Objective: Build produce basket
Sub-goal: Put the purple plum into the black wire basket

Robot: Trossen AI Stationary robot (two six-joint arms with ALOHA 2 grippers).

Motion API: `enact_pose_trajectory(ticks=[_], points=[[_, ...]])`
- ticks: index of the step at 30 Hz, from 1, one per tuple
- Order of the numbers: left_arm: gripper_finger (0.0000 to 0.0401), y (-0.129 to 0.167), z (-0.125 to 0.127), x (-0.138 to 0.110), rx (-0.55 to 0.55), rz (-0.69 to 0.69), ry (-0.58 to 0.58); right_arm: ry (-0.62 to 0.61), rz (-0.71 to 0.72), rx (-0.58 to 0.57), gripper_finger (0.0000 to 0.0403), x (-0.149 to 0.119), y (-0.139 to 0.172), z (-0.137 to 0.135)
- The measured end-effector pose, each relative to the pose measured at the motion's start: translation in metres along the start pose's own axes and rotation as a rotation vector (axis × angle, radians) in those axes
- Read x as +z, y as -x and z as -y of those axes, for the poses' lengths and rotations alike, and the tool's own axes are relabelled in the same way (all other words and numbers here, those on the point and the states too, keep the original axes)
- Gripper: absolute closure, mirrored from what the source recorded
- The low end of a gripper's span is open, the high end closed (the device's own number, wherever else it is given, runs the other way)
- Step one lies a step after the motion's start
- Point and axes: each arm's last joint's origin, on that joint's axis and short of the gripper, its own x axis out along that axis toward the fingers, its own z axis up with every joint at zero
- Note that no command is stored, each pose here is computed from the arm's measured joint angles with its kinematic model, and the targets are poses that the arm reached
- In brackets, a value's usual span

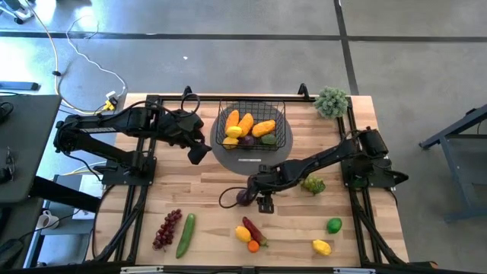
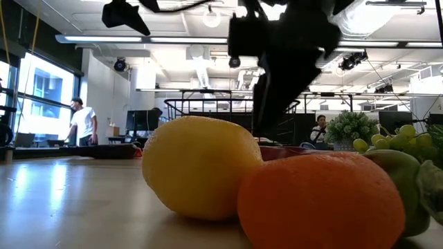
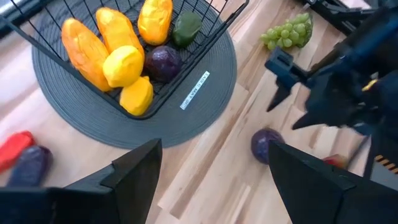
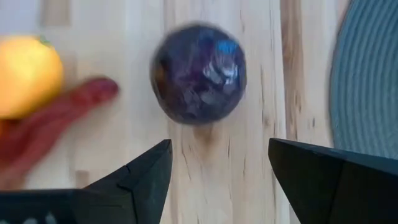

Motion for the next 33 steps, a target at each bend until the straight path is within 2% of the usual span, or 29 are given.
enact_pose_trajectory(ticks=[10,19,26,29,33], points=[[0.0123,0.0,0.0,0.0,-0.003,0.005,-0.024,0.012,0.155,0.035,0.0155,0.026,0.017,-0.007],[0.0123,0.0,0.0,0.0,-0.003,0.005,-0.023,-0.069,0.286,0.005,0.0155,0.038,0.018,-0.007],[0.0123,0.0,0.0,0.0,-0.003,0.005,-0.023,-0.088,0.299,0.034,0.0153,0.04,0.016,-0.006],[0.0123,0.0,0.0,0.0,-0.003,0.006,-0.023,-0.062,0.292,0.038,0.0136,0.04,0.009,-0.007],[0.0123,0.0,0.0,0.0,-0.004,0.006,-0.023,-0.038,0.276,0.043,0.0083,0.039,0.001,-0.007]])
